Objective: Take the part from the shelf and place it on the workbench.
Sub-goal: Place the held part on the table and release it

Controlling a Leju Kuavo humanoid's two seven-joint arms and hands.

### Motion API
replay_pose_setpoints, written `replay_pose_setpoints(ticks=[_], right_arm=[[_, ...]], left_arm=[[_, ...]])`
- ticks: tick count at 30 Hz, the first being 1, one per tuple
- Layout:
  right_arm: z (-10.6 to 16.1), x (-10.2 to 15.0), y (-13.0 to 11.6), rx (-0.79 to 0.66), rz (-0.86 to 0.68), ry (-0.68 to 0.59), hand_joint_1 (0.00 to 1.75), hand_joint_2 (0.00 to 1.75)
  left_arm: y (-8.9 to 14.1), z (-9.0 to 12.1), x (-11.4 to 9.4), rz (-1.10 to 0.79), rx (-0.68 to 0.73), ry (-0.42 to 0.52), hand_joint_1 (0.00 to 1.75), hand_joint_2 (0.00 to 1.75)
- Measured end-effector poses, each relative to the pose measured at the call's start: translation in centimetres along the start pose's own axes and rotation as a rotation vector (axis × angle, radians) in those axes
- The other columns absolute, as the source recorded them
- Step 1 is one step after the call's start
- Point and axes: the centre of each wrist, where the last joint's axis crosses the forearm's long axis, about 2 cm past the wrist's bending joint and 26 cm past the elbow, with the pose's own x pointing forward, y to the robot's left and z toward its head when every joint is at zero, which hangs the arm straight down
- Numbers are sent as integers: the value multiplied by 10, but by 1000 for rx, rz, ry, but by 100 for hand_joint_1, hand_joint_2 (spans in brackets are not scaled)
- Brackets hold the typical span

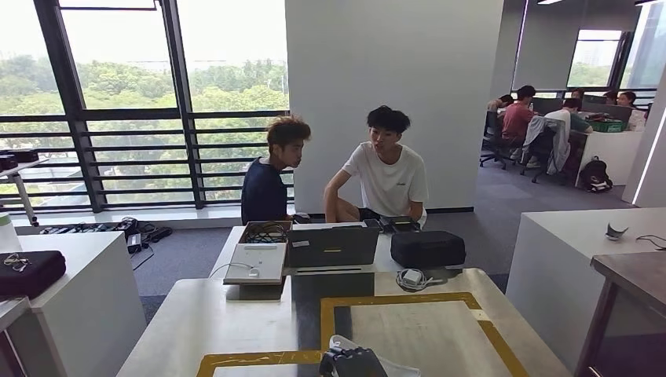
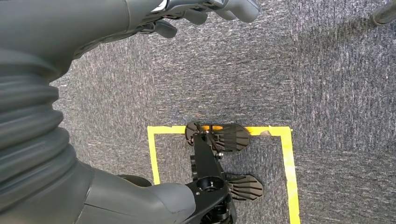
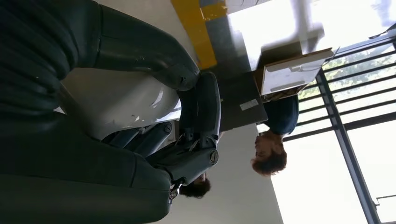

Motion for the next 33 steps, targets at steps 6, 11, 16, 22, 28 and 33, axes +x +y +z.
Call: replay_pose_setpoints(ticks=[6,11,16,22,28,33], right_arm=[[-1,0,4,20,-9,8,175,175],[-2,0,5,29,-11,12,175,175],[-2,0,6,36,-12,14,175,175],[-2,0,6,37,-13,15,175,175],[0,0,9,43,-16,37,175,175],[50,-3,69,27,-45,186,87,87]], left_arm=[[0,0,0,0,-1,0,0,175],[-1,0,0,0,-1,1,0,175],[-1,0,0,1,-2,1,0,175],[-1,0,0,1,-2,1,0,175],[-1,0,0,-4,-3,-8,0,175],[-2,-1,1,-62,-13,-61,0,175]])
